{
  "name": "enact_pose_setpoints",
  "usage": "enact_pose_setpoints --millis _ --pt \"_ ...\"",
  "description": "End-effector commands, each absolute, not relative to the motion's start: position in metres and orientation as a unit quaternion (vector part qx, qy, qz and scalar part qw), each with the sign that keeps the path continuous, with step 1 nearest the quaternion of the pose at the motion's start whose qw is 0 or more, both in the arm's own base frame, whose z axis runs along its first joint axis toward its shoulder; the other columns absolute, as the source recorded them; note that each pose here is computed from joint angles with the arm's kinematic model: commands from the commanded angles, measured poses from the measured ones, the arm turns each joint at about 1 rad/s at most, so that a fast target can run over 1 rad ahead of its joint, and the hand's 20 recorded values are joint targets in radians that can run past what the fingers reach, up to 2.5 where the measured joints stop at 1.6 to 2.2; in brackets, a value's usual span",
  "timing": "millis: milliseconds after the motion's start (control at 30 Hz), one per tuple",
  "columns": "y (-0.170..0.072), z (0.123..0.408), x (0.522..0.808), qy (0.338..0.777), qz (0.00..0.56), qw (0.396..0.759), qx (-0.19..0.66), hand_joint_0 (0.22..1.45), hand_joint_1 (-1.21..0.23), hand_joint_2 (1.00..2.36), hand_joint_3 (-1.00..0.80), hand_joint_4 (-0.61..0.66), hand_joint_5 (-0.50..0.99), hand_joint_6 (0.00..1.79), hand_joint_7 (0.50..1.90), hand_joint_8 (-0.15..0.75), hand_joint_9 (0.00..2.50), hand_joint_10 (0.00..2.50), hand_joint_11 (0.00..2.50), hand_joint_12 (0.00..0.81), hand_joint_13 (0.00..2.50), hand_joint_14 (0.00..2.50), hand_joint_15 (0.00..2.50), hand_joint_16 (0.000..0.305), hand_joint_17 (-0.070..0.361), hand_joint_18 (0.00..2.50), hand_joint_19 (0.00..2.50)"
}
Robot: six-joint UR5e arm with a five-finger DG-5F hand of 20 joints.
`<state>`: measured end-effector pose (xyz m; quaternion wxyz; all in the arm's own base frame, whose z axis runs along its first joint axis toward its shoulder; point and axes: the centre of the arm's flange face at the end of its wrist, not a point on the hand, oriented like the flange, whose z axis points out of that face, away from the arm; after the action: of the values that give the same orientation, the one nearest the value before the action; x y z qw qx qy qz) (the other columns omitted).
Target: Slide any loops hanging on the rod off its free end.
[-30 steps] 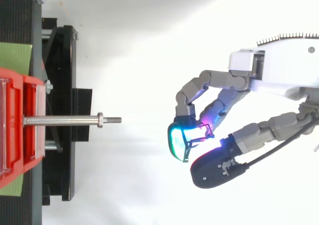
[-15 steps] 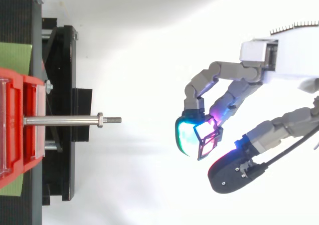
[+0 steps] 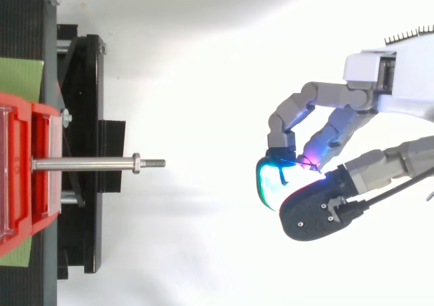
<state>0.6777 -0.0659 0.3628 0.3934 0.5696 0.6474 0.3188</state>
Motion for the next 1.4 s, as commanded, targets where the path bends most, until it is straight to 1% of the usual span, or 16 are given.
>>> enact_pose_setpoints --millis 0,233,467,633,700,800,1000,1067,1100,1133,1233,1300,1367 --pt "-0.0658 0.363 0.6773 0.647 0.319 0.392 0.571 0.55 -0.63 1.0 -0.5 0.12 -0.14 0.88 0.99 0.27 0.97 0.02 0.58 0.381 0.8 0.02 0.47 0.055 0.123 0.69 0.52" --pt "-0.0679 0.3619 0.677 0.647 0.317 0.391 0.572 0.51 -0.67 1.0 -0.5 0.13 -0.14 0.86 0.96 0.274 0.96 0.02 0.58 0.392 0.81 0.02 0.47 0.057 0.129 0.7 0.52" --pt "-0.0679 0.363 0.6769 0.647 0.318 0.392 0.572 0.49 -0.58 1.0 -0.5 0.13 -0.13 0.84 0.93 0.283 0.97 0.02 0.58 0.403 0.81 0.02 0.47 0.06 0.134 0.71 0.52" --pt "-0.068 0.3643 0.6774 0.646 0.318 0.393 0.572 0.47 -0.58 1.0 -0.5 0.13 -0.13 0.83 0.91 0.288 0.97 0.02 0.57 0.41 0.81 0.02 0.46 0.061 0.138 0.71 0.53" --pt "-0.068 0.3643 0.6774 0.646 0.318 0.393 0.572 0.47 -0.57 1.0 -0.5 0.14 -0.13 0.8 0.94 0.292 0.97 0.02 0.57 0.411 0.81 0.02 0.47 0.062 0.14 0.72 0.52" --pt "-0.068 0.3642 0.6772 0.647 0.318 0.393 0.571 0.46 -0.55 1.0 -0.5 0.14 -0.13 0.79 0.93 0.294 0.97 0.02 0.56 0.416 0.82 0.02 0.46 0.063 0.142 0.72 0.52" --pt "-0.0686 0.364 0.6721 0.653 0.307 0.383 0.576 0.44 -0.44 1.0 -0.5 0.14 -0.12 0.76 0.95 0.306 0.98 0.02 0.56 0.427 0.82 0.02 0.47 0.066 0.149 0.72 0.53" --pt "-0.0687 0.3627 0.6711 0.656 0.304 0.38 0.578 0.45 -0.37 1.0 -0.5 0.14 -0.12 0.76 0.94 0.3 0.98 0.02 0.55 0.425 0.82 0.02 0.47 0.065 0.147 0.71 0.54" --pt "-0.0687 0.3627 0.6709 0.656 0.303 0.379 0.578 0.45 -0.37 1.0 -0.5 0.14 -0.12 0.76 0.94 0.297 0.98 0.02 0.55 0.423 0.82 0.02 0.48 0.065 0.147 0.71 0.54" --pt "-0.0688 0.3626 0.6705 0.656 0.302 0.379 0.578 0.48 -0.33 1.0 -0.5 0.12 -0.12 0.75 0.97 0.289 0.98 0.02 0.56 0.416 0.81 0.02 0.48 0.063 0.141 0.68 0.56" --pt "-0.0688 0.3632 0.6703 0.657 0.302 0.378 0.579 0.54 -0.3 1.0 -0.5 0.09 -0.12 0.75 1.0 0.275 0.97 0.02 0.58 0.395 0.8 0.02 0.49 0.058 0.13 0.65 0.58" --pt "-0.0687 0.3645 0.6708 0.656 0.303 0.379 0.578 0.57 -0.32 1.01 -0.41 0.08 -0.12 0.76 1.01 0.266 0.98 0.02 0.58 0.386 0.8 0.02 0.49 0.056 0.126 0.63 0.59" --pt "-0.0689 0.3651 0.671 0.656 0.303 0.38 0.578 0.59 -0.4 1.02 -0.29 0.09 -0.12 0.77 1.04 0.266 0.98 0.02 0.59 0.384 0.8 0.02 0.5 0.056 0.125 0.64 0.58"
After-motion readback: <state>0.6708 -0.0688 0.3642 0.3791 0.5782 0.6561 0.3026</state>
